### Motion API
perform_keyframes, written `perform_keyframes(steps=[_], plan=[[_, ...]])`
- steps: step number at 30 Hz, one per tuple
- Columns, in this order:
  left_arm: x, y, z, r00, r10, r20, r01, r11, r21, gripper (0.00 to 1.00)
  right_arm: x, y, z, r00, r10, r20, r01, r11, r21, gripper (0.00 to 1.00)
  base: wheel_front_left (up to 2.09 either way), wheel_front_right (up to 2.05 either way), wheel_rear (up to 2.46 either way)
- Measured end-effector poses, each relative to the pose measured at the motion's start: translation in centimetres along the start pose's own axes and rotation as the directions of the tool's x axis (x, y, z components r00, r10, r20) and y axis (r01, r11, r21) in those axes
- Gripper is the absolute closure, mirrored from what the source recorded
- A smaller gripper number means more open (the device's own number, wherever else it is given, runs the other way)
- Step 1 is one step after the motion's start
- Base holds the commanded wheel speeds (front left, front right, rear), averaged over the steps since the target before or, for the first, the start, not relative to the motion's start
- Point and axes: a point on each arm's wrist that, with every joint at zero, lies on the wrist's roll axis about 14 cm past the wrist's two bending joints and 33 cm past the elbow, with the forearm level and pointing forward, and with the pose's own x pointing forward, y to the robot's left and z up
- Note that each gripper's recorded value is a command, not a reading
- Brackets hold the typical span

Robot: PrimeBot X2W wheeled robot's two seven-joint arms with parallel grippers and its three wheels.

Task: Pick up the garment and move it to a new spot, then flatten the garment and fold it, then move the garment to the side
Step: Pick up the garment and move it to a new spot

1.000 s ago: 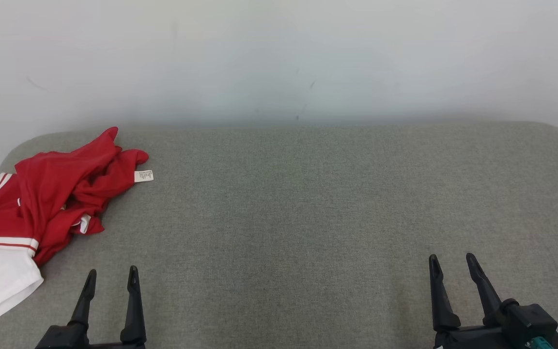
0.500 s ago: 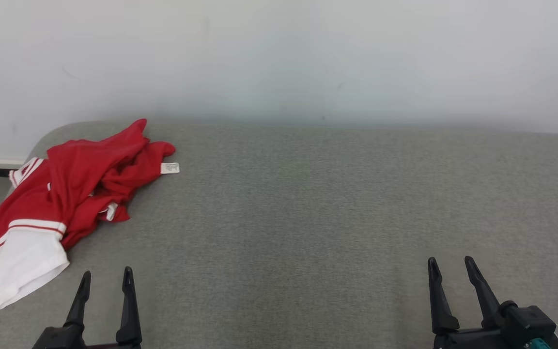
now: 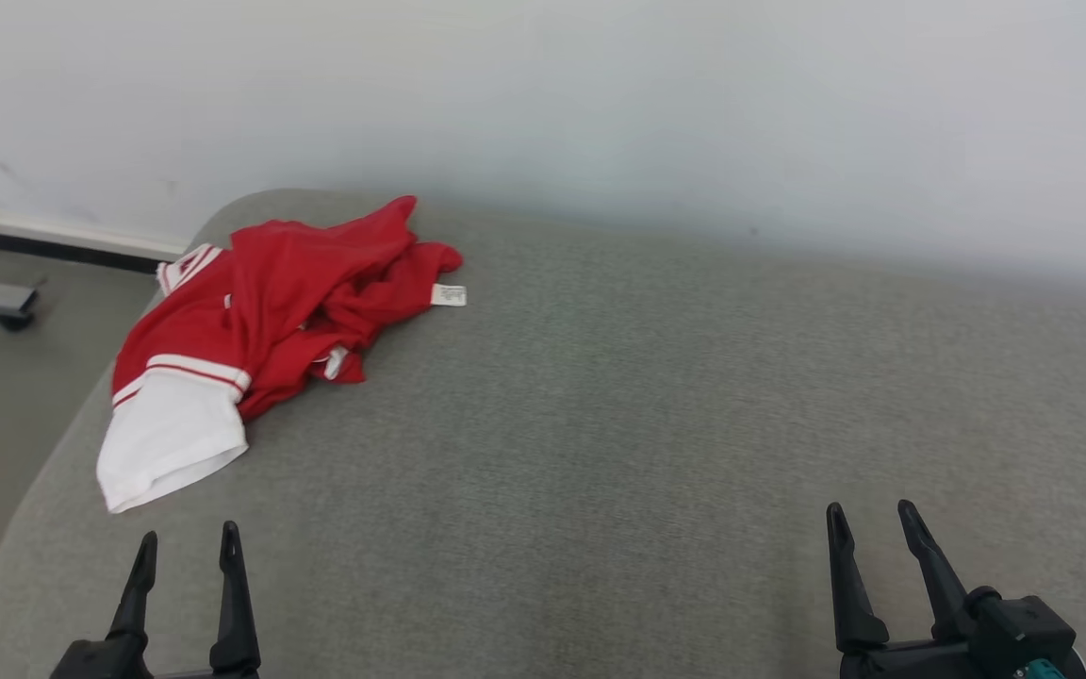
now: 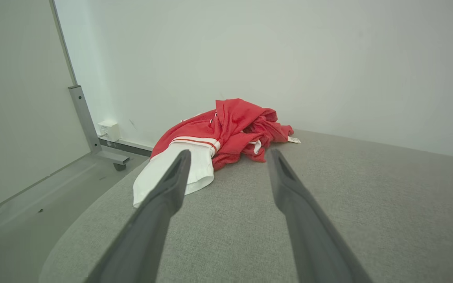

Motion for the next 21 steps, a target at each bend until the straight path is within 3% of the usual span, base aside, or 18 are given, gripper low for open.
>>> perform_keyframes(steps=[21], plan=[[-5.5,8.1,0.6,0.964,0.265,0.007,-0.265,0.964,0.031,0.00,3.6,7.7,-2.6,0.969,0.237,-0.066,-0.236,0.971,0.029,0.00,0.00,0.00,0.00]])
